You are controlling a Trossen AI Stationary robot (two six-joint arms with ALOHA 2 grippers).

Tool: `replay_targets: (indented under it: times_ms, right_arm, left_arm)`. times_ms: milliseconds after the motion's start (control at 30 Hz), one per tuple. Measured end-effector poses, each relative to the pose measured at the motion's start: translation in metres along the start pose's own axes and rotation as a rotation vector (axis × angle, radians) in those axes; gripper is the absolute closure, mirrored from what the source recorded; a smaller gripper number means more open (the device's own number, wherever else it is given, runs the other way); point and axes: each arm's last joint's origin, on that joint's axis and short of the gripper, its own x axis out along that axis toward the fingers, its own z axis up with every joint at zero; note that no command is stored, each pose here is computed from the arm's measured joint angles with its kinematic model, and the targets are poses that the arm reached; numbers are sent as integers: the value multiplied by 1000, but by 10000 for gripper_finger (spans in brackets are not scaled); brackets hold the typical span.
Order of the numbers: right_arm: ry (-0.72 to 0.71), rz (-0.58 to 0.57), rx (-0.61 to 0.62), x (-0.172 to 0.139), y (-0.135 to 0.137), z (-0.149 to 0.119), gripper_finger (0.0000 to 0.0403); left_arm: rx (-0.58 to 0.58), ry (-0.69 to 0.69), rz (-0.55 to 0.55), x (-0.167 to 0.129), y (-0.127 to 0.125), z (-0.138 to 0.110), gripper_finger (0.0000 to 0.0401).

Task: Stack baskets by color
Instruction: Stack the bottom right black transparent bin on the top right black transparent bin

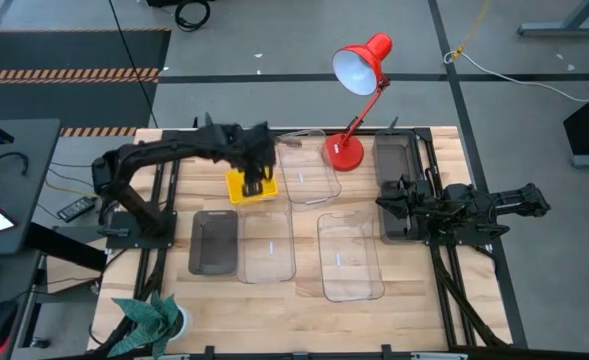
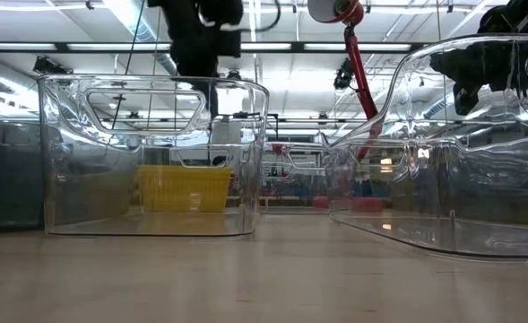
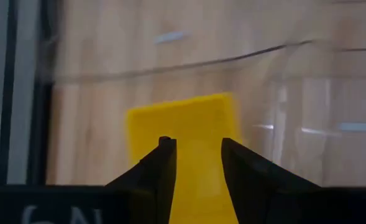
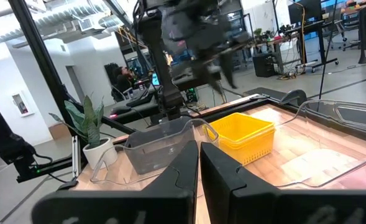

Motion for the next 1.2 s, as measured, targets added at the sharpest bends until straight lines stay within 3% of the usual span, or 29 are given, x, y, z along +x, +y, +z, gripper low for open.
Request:
replay_targets:
  times_ms: [333,667,833,1067,1200]
  right_arm:
    - [0,0,0,0,0,0,380]
    - [0,0,0,0,0,0,380]
    - [0,0,0,0,0,0,380]
    - [-20,5,5,0,0,2,380]
    - [-113,30,31,0,3,11,380]
  left_arm:
    - [147,-40,-71,-6,-67,14,283]
    - [322,-149,11,6,-120,11,284]
    - [311,-154,-4,11,-133,1,285]
    - [262,-231,-29,-9,-145,-2,285]
    - [213,-314,-51,-13,-155,-7,285]
